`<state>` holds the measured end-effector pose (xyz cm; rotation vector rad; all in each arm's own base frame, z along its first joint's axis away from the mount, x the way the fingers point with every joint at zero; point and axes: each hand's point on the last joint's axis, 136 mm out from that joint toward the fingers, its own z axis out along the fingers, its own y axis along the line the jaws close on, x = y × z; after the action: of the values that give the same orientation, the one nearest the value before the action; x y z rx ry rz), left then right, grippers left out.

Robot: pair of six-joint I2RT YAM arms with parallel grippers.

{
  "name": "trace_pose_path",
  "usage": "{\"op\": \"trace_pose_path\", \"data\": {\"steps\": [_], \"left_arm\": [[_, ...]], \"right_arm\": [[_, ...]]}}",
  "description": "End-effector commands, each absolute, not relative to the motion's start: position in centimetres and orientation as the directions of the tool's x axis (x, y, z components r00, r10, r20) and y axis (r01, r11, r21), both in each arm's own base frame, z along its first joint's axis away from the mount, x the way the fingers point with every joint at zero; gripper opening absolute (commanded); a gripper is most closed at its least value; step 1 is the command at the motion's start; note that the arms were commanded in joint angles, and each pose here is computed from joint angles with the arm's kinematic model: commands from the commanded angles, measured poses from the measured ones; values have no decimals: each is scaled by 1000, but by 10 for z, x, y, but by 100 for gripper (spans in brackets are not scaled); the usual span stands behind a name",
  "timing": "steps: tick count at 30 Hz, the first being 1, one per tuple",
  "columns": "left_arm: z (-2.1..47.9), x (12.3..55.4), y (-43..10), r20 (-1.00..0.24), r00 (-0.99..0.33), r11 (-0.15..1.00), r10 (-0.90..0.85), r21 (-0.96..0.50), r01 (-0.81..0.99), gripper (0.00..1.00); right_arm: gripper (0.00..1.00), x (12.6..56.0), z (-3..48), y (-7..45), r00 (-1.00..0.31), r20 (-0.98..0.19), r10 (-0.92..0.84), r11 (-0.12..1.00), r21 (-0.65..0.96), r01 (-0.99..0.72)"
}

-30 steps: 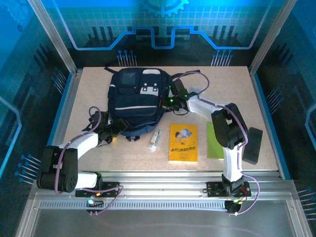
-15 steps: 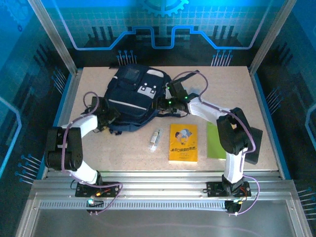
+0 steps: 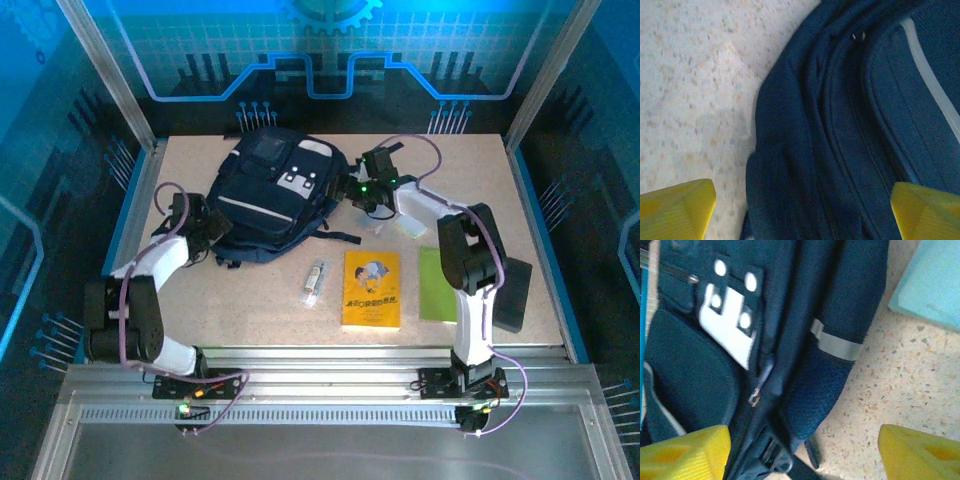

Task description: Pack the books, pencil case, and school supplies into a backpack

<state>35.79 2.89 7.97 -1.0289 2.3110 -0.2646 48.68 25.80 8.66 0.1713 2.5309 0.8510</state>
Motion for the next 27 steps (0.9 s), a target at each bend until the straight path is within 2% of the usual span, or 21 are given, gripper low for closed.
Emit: {"op": "trace_pose_path", "data": {"steps": [1, 5, 7, 9, 19, 22, 27], "left_arm": [[84, 331, 2, -351, -549, 650, -758, -465, -601, 91], [79, 314, -27, -301, -570, 634, -764, -515, -577, 92], [74, 313, -36, -283, -571, 621, -771, -534, -574, 92], [68, 317, -40, -284, -567, 618, -773, -539, -573, 92], [66, 401, -38, -391, -623, 731, -677, -457, -507, 92], [72, 432, -30, -484, -606, 774, -632, -434, -461, 91], [80, 470, -23, -528, -660, 845, -535, -323, -426, 88]], "right_arm": [[73, 507, 84, 274, -883, -363, 297, 740, 672, -28], [51, 517, 83, 294, -896, -329, 299, 670, 741, -48], [32, 518, 87, 300, -898, -320, 301, 642, 764, -57], [0, 516, 98, 304, -897, -325, 301, 603, 793, -86], [0, 466, 155, 294, -892, -336, 303, 543, 830, -128], [0, 451, 156, 289, -903, -277, 328, 507, 858, -79], [0, 439, 154, 297, -910, -189, 368, 461, 887, 2]]}}
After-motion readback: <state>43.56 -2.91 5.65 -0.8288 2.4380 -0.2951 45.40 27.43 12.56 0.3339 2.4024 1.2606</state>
